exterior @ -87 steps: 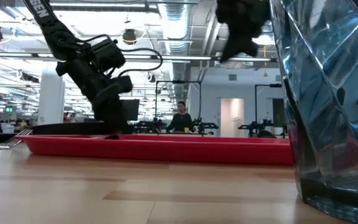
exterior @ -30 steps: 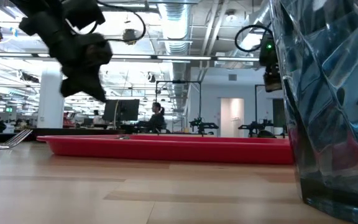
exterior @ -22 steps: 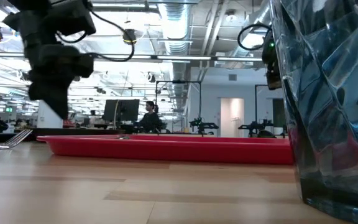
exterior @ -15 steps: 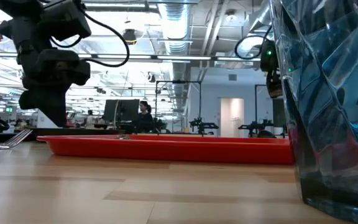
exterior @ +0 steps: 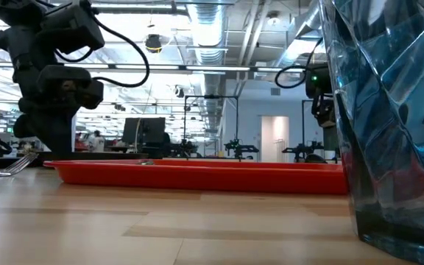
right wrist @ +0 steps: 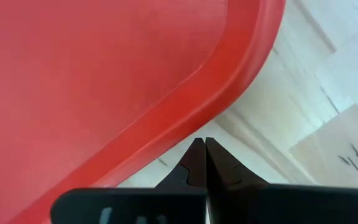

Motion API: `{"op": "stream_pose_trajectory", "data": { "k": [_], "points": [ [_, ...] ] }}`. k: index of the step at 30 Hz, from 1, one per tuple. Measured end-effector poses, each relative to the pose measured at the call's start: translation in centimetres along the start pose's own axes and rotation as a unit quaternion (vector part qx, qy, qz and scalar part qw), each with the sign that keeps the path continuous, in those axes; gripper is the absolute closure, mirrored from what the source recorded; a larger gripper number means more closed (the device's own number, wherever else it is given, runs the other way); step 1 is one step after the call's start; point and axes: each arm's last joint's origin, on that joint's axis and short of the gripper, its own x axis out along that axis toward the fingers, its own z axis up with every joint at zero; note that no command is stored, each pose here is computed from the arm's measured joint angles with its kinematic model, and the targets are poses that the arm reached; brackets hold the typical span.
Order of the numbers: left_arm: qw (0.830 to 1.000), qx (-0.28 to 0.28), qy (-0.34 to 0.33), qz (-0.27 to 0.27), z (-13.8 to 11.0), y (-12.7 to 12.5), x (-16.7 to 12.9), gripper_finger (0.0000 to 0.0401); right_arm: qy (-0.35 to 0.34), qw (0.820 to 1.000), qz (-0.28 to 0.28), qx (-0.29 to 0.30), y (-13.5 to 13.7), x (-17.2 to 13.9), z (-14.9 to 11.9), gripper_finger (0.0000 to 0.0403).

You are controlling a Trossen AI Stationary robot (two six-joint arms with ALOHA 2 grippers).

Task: Pick and place plate/cup/fork/spoon on tray
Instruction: Adjust the orange tray on the table

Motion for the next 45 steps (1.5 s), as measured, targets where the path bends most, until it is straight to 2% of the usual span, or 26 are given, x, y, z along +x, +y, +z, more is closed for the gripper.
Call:
{"op": "stream_pose_trajectory", "data": {
  "k": [11,36,45],
  "points": [
    [1.000,-0.001,-0.001,-0.028,-0.28,-1.08,0.72,0.0401,-0.013,1.000,0.004,0.003,-0.11,0.29,0.47,0.0397],
    [1.000,0.001,-0.008,-0.024,-0.32,-1.11,0.72,0.0401,-0.025,1.000,-0.005,-0.009,-0.53,0.23,0.76,0.0397],
    [1.000,0.003,-0.008,-0.024,-0.32,-1.11,0.72,0.0401,-0.030,0.999,-0.007,-0.011,-0.93,0.18,0.91,0.0385]
  ]
}}
